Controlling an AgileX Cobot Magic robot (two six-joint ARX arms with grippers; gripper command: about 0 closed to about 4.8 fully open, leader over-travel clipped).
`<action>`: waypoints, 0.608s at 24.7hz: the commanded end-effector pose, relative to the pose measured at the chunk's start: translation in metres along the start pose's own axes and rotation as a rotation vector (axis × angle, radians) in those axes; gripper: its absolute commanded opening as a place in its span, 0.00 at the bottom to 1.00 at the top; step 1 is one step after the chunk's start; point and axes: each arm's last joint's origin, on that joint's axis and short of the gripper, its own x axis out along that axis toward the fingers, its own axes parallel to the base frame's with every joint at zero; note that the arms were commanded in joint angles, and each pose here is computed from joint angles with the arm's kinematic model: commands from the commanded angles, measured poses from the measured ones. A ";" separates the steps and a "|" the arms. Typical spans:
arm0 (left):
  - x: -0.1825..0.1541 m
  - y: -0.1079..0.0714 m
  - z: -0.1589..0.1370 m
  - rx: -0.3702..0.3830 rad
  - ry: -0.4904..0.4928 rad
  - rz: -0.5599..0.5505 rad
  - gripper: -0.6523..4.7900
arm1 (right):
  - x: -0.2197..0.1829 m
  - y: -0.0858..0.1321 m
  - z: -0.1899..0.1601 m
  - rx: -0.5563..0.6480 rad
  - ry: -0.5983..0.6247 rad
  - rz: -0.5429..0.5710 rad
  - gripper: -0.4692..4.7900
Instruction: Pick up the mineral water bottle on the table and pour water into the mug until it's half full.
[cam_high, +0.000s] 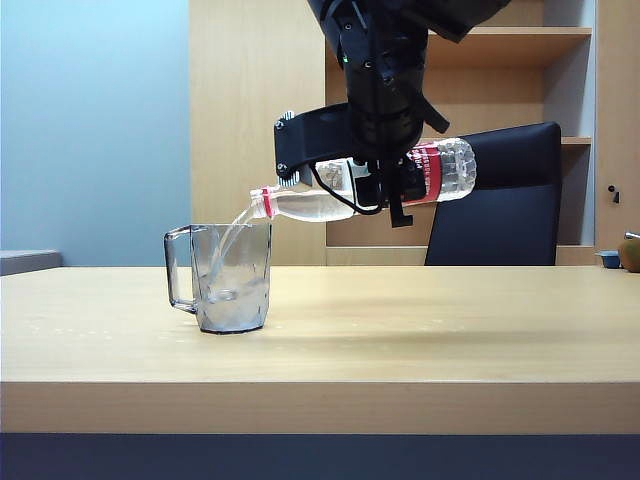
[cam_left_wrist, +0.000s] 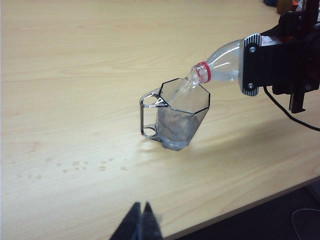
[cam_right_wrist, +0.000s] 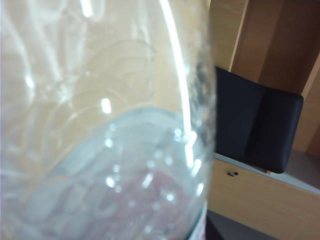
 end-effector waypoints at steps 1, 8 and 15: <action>-0.001 0.000 0.002 0.004 -0.010 0.000 0.11 | -0.006 -0.010 0.002 0.050 -0.011 -0.049 0.53; -0.001 0.000 0.002 0.005 -0.011 0.000 0.11 | -0.011 -0.009 0.006 0.085 -0.033 -0.044 0.53; -0.001 0.000 0.002 0.005 -0.011 0.000 0.11 | -0.014 0.000 0.007 0.282 -0.025 0.023 0.53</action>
